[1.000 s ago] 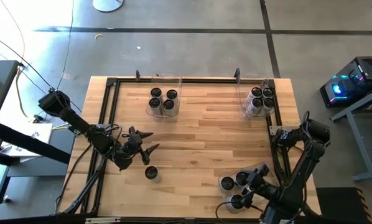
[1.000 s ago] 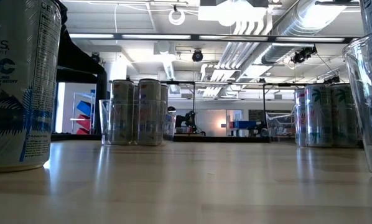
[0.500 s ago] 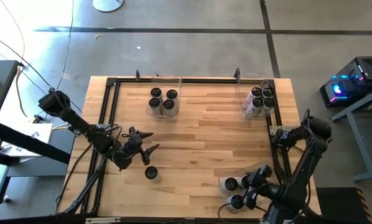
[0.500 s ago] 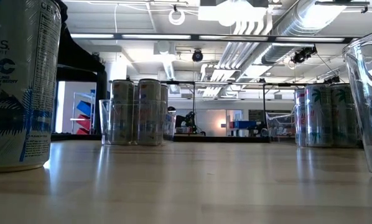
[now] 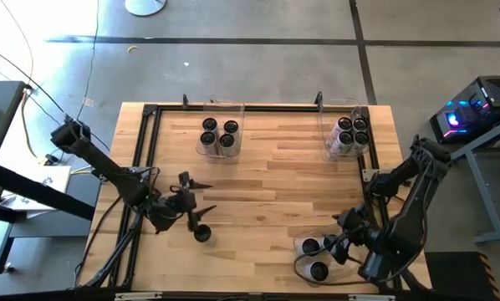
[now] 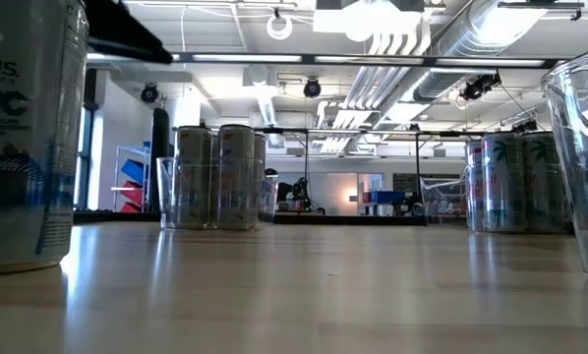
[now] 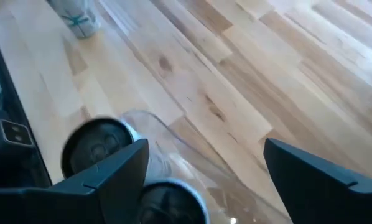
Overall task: Sort soda cans
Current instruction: Put the white/blue soda can into the bottom right transparent bin
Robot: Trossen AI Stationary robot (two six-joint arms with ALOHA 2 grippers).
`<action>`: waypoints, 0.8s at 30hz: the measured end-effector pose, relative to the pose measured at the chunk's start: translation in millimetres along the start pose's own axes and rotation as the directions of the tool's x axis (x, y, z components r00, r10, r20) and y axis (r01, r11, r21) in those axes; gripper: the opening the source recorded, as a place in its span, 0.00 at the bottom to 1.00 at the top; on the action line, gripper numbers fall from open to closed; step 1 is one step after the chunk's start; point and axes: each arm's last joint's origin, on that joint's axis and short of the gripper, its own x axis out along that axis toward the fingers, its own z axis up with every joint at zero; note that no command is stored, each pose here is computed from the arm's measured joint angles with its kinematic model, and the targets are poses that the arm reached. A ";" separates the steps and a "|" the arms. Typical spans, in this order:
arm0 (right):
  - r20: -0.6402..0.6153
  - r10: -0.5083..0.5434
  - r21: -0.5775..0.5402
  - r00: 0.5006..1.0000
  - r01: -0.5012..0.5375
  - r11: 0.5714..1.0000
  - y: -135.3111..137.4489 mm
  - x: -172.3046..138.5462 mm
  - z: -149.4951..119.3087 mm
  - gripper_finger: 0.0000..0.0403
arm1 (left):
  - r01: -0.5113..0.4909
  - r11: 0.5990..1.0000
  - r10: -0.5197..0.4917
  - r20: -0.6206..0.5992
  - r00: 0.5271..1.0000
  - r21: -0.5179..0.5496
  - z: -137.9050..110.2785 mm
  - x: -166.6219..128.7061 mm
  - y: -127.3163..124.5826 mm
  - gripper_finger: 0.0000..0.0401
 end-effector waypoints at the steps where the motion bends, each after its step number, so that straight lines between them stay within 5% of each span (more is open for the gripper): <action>1: 0.005 0.005 -0.009 1.000 -0.005 1.000 -0.7 -1.3 4.5 0.78 | 0.010 1.000 -0.010 -0.017 1.000 0.011 7.1 -3.3 2.1 0.73; 12: 0.277 0.174 -0.242 0.945 -0.107 0.964 34.8 6.5 63.4 0.78 | 0.167 0.984 -0.156 -0.167 0.974 0.057 55.6 -56.7 14.5 0.73; 16: 0.205 0.356 -0.441 0.912 -0.238 0.865 57.4 38.5 79.0 0.78 | 0.212 0.977 -0.207 -0.246 0.947 -0.006 44.1 -71.7 10.3 0.73; 20: 0.156 0.545 -0.569 0.824 -0.376 0.731 73.2 82.8 97.6 0.78 | 0.224 0.970 -0.242 -0.335 0.911 -0.091 23.6 -85.0 2.2 0.73; 24: 0.139 0.621 -0.597 0.771 -0.435 0.674 76.6 136.1 118.8 0.78 | 0.223 0.952 -0.287 -0.367 0.885 -0.209 -3.1 -95.9 -7.4 0.73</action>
